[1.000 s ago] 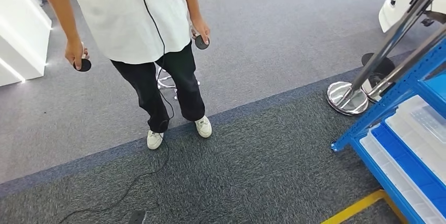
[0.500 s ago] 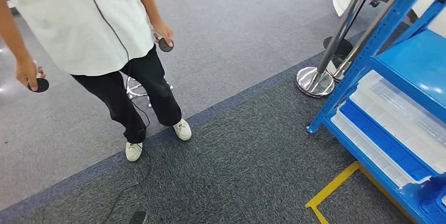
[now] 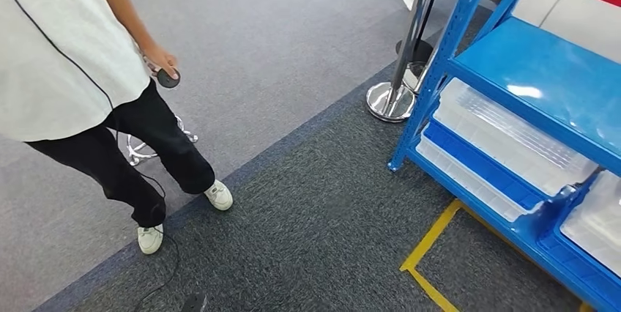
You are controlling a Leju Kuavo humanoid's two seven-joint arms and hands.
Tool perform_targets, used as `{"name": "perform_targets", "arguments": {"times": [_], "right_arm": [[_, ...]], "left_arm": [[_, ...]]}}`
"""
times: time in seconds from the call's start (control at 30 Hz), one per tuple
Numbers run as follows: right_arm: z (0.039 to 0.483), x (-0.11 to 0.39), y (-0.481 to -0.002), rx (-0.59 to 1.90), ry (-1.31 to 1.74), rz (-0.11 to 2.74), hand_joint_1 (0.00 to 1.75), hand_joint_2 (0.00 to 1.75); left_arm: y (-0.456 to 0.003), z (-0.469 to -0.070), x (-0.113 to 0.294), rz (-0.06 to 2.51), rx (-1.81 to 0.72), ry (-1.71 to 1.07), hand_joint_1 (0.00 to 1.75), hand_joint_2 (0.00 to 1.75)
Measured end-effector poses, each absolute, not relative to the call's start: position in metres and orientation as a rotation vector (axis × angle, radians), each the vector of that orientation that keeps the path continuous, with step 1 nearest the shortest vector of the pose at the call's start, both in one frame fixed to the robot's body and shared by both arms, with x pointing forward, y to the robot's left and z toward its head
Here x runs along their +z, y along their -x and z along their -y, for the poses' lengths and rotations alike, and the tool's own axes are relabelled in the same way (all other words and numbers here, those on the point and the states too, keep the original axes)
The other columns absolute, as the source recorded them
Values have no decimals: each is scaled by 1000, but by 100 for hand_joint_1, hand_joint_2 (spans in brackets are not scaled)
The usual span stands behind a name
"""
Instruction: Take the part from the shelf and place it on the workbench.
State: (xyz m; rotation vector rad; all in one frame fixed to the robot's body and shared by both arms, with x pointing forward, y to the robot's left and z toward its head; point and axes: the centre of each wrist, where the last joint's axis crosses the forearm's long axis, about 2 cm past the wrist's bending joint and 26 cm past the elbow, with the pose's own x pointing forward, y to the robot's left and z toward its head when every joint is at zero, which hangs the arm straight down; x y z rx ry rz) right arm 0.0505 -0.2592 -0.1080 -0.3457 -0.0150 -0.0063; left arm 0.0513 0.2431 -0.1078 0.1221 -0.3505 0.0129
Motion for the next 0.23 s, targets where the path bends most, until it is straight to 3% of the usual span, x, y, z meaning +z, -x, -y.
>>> {"name": "perform_targets", "arguments": {"times": [0.23], "right_arm": [[261,-108,-49,-6,349,13,0,0]], "left_arm": [[-53,-242,-108,353,14,-118,0,0]]}}
